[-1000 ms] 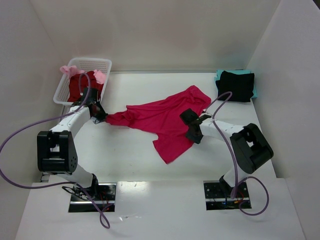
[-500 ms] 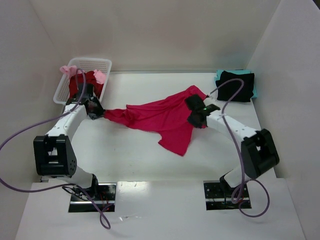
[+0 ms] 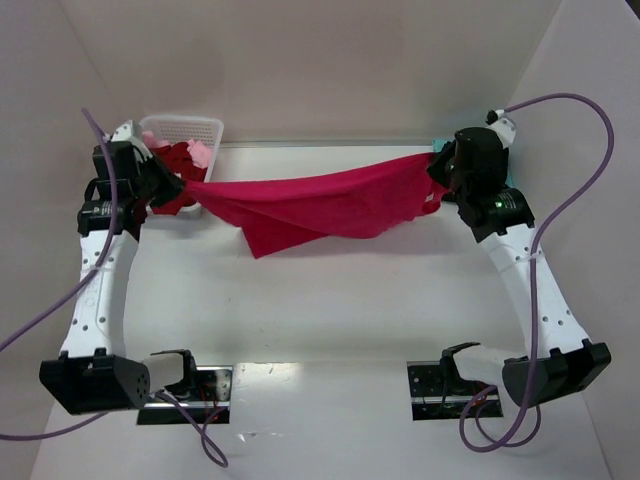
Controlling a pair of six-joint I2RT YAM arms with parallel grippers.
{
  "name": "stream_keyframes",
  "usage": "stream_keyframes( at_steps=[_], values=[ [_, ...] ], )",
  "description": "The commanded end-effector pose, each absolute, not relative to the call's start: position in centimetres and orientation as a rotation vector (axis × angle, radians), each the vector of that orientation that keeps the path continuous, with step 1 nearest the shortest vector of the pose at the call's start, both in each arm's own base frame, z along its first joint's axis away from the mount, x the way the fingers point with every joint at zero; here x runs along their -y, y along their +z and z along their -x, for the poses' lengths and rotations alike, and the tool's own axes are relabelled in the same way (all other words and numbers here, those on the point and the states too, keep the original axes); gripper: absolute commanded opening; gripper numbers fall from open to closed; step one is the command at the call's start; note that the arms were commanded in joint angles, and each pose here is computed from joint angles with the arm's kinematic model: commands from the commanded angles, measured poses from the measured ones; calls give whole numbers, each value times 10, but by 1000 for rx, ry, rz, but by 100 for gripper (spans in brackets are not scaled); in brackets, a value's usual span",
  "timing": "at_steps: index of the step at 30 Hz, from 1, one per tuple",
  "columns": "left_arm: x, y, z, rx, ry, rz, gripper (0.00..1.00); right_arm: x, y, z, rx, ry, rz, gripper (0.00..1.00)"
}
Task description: Fold and stack the t-shirts
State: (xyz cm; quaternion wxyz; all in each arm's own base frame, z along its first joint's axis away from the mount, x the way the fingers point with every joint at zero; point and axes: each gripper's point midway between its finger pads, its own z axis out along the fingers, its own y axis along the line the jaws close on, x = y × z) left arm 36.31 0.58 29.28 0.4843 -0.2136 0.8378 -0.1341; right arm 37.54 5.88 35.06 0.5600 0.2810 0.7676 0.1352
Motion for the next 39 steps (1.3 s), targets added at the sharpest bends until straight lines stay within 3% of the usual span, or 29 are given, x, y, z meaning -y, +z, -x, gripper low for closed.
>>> stream_keyframes(
  at_steps=[1,7,14,17,29,39],
  values=[
    [-1,356,-350,-1884,-347,407,0,-69,414,-368,-1676,415,-523,0],
    [6,423,-313,-1701,-358,336,0,-88,477,-340,-1567,565,-363,0],
    [4,481,-251,-1537,-311,326,0,-79,567,-257,-1361,662,-271,0],
    [-6,502,-237,-1474,-262,363,0,-73,583,-243,-1330,645,-261,0],
    [-49,486,-266,-1482,-58,508,0,-27,529,-286,-1402,337,-469,0],
    [-47,452,-304,-1582,-64,464,0,-34,491,-285,-1486,367,-477,0]
  ],
)
